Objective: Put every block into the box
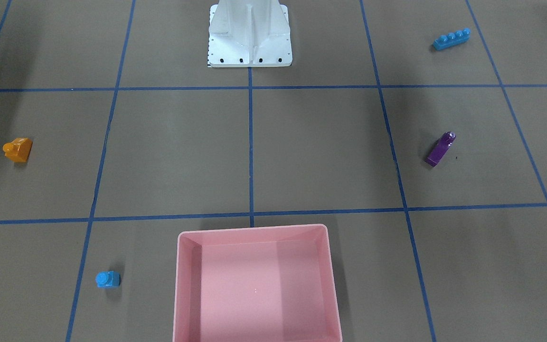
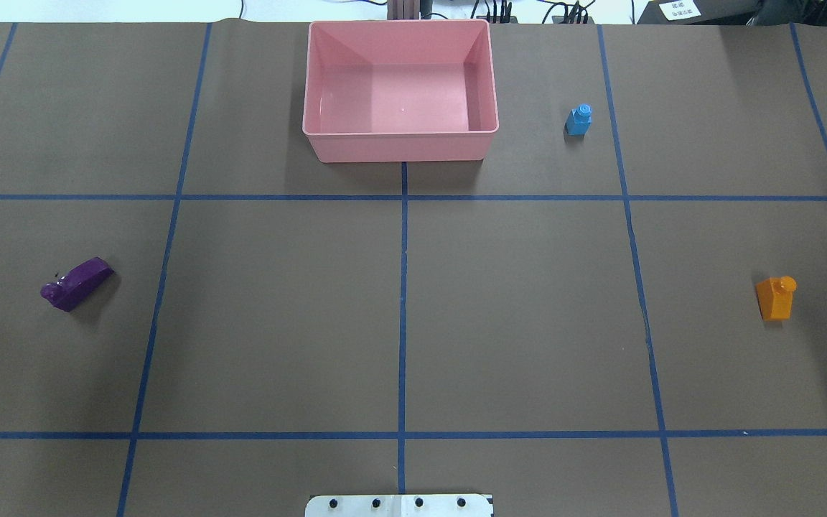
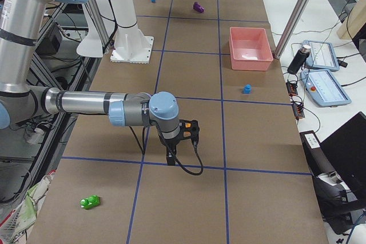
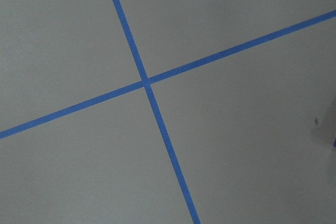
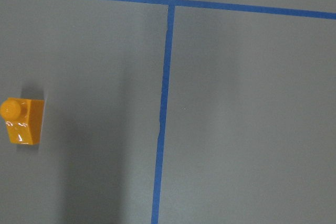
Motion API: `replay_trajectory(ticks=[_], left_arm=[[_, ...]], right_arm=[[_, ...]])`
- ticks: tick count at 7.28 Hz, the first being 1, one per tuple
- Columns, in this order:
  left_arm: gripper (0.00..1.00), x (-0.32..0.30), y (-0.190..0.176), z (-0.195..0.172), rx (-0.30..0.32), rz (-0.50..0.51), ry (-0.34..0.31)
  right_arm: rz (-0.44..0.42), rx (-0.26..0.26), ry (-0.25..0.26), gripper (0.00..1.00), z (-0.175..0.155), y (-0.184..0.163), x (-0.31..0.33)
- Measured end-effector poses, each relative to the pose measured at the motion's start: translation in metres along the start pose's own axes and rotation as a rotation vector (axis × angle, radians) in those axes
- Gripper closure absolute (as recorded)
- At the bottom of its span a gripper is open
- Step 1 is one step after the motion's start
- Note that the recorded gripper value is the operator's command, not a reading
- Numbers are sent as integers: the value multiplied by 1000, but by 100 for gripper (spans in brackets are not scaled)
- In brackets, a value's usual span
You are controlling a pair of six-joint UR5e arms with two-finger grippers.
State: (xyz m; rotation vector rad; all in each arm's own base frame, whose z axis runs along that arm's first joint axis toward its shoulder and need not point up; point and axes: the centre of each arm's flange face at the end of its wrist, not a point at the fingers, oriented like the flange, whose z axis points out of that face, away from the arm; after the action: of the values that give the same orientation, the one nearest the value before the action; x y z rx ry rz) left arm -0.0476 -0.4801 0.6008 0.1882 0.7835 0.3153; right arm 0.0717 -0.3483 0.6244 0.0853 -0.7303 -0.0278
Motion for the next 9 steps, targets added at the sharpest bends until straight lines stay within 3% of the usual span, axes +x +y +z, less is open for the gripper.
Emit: replay_trajectory(ticks=[3,5,7,9], left_arm=[[0,0,0,-1,1,1,0],[0,7,-4,-8,15,17,-4],[0,11,-5,-12,23,26,-6],[0,12,-5,-12,24,27,-6]], right_arm=[[-7,2,-1,0,0,-2,-1],[-70,33,-12,0,0,-16,-20],[-72,43,-62,0,22,-34,-74],[-11,61,-102,0,59,-44,-154]])
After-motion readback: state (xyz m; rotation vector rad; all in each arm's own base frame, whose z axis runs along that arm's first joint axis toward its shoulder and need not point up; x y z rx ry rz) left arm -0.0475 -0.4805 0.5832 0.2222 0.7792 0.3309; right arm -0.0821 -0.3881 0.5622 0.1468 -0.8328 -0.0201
